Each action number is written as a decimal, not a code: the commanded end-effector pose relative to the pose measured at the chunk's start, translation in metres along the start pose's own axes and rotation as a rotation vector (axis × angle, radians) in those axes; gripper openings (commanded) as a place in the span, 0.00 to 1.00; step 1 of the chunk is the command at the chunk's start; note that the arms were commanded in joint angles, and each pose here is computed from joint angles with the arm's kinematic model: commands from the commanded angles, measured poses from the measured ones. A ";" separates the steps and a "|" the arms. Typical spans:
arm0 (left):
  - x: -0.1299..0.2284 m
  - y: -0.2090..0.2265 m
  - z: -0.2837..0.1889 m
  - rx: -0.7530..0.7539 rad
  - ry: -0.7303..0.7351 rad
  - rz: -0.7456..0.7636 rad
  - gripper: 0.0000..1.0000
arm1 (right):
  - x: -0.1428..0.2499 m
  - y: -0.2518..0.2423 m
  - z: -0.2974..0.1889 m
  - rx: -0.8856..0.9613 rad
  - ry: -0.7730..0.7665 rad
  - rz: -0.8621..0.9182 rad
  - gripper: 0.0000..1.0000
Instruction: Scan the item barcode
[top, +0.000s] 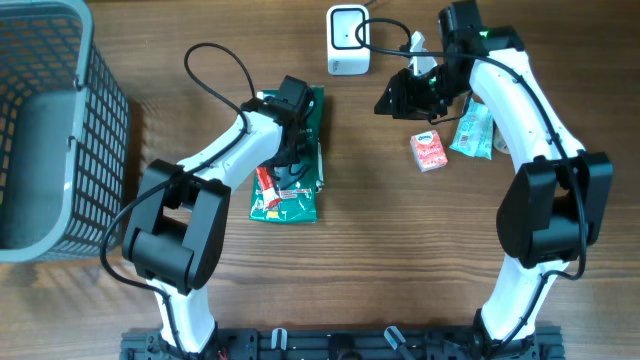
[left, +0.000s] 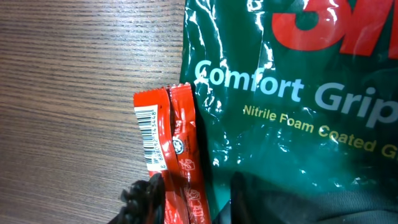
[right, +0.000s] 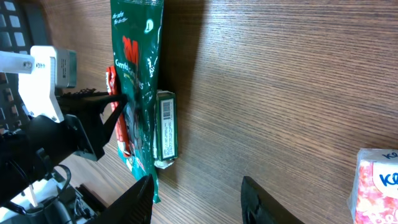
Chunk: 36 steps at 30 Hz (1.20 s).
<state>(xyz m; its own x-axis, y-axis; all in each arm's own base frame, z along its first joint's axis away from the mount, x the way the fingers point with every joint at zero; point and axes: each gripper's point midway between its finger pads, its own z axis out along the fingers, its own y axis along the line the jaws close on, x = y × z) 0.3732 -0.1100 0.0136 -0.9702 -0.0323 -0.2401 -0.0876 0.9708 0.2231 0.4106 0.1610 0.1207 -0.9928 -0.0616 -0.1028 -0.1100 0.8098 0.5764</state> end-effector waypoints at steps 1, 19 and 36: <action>0.010 0.009 0.010 -0.032 0.018 -0.005 0.24 | 0.001 0.008 -0.004 -0.022 -0.007 -0.031 0.45; 0.037 0.008 0.024 0.046 0.097 -0.076 0.04 | 0.002 0.008 -0.004 -0.021 -0.003 -0.029 0.45; -0.007 0.056 -0.062 0.238 0.047 -0.301 0.43 | 0.001 0.008 -0.004 -0.022 -0.007 -0.038 0.41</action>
<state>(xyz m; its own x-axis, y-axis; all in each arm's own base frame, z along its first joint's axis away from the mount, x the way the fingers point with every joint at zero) 0.3707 -0.0627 0.0934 -0.9053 -0.3231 -0.2756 -0.3201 0.9457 -0.0572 0.4099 0.1609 0.1208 -0.9926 -0.0651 -0.1022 -0.1124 0.8097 0.5759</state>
